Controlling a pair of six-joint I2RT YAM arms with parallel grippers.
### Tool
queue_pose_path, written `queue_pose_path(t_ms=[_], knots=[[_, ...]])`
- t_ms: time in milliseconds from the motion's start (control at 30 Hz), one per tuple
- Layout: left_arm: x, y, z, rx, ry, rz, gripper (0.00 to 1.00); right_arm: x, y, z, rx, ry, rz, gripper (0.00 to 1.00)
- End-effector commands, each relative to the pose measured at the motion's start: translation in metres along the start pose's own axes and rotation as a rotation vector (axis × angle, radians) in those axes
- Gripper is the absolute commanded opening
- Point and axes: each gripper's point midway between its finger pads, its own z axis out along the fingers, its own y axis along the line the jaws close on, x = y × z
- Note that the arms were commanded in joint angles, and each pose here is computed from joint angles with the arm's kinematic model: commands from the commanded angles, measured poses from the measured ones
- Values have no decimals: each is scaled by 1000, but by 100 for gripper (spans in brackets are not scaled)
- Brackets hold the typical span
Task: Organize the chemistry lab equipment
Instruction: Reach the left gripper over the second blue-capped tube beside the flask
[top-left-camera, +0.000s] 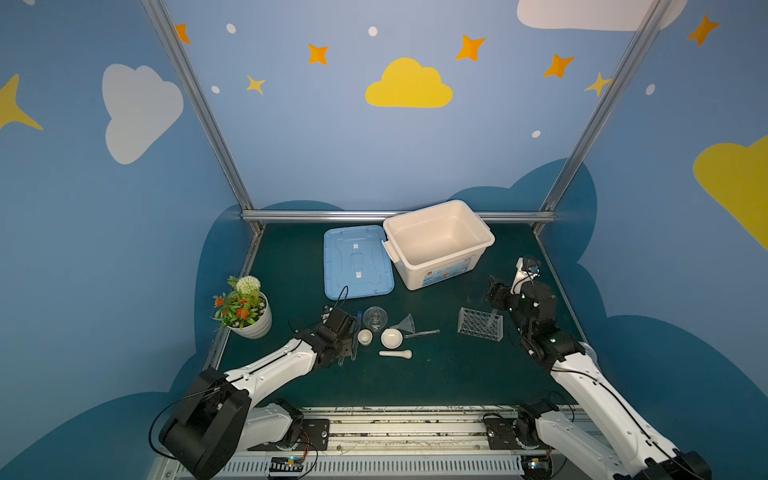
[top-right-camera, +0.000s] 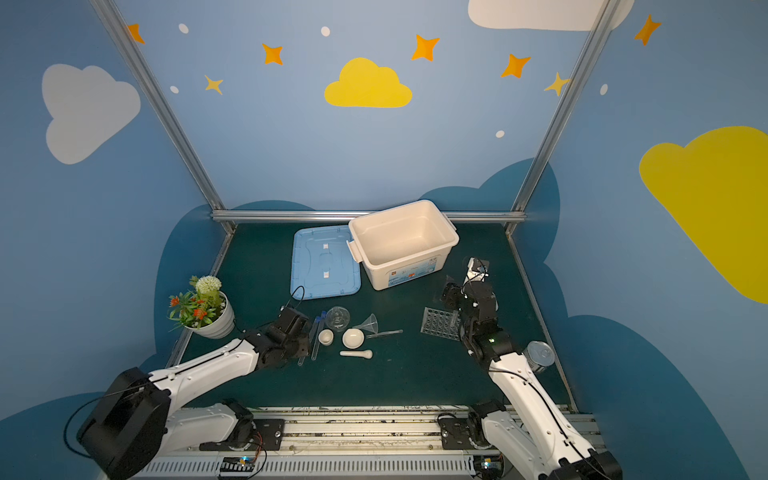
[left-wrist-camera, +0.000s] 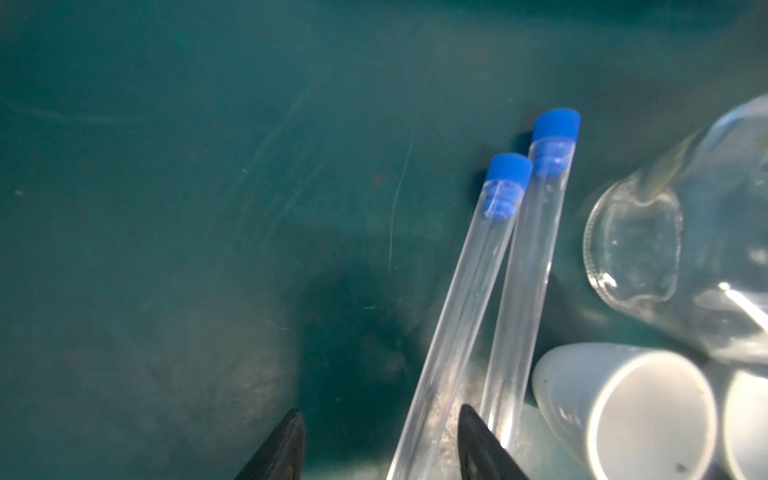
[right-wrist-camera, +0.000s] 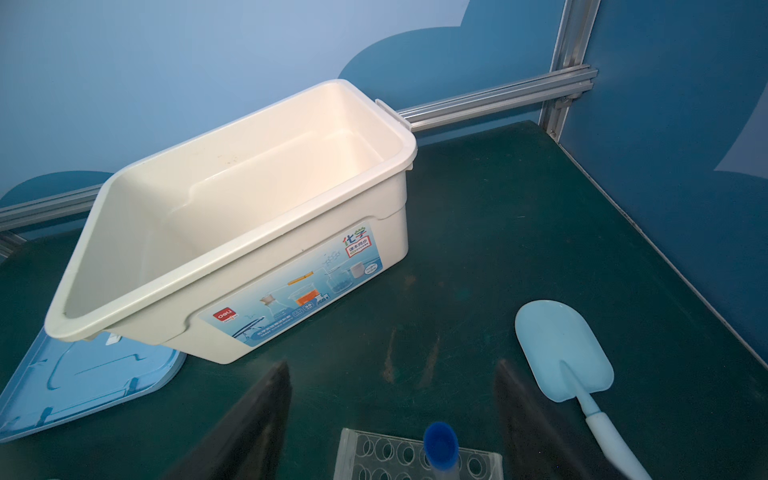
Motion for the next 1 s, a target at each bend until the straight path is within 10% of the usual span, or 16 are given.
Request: queue_pose_path(t_ms=[0,967], knots=[[-7,-9,1,35,-1,12,58,-15,4,-2,-12,-35,26,77],[6,-13,17,64,88,17,18,-15,-6,-1,-9,-28,82,78]])
